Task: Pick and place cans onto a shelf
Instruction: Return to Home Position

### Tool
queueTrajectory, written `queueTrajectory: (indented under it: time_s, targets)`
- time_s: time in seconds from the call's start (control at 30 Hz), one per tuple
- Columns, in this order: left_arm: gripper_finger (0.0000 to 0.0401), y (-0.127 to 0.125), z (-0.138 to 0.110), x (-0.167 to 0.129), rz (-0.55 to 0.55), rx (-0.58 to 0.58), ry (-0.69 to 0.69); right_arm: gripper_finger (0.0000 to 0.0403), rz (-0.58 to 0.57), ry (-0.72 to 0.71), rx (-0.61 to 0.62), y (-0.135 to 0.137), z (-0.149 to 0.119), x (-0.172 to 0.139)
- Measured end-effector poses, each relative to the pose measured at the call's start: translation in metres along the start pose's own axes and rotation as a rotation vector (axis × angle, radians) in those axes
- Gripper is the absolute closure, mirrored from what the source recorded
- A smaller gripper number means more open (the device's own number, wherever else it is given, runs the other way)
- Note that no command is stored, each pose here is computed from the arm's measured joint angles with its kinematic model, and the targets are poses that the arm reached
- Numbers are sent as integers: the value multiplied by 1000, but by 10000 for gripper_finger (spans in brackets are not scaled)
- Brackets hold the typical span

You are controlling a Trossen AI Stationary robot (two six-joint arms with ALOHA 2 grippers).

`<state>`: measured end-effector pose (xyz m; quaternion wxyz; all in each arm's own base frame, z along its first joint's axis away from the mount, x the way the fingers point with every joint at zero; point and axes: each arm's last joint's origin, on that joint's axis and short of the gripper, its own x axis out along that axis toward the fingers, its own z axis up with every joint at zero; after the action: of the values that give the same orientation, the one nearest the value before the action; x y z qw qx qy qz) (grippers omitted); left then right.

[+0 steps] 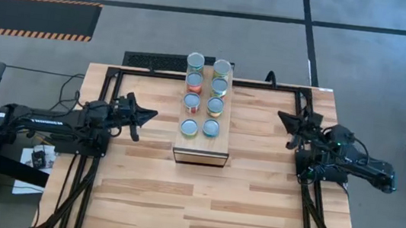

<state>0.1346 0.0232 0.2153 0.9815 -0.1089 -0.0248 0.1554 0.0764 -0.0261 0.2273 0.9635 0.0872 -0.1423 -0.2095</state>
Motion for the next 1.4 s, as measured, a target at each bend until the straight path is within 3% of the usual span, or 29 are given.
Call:
queueTrajectory:
  time_s: [0.27,0.63,0.93,1.13,1.4]
  targets:
    - [401,4,-11,-6,-4,58,-60,390,-35,47,-40,-4,-18,2]
    - [401,6,-7,-20,-3,93,-81,394,-18,-27,1,-7,-38,4]
    - [401,12,-34,-29,-62,-17,-74,386,-17,-3,-31,-7,-40,4]
    - [401,12,-40,-31,-94,-6,-16,384,-15,2,-41,-7,-40,4]
    - [401,12,-39,-33,-152,9,-23,383,-38,154,-62,-11,-55,3]
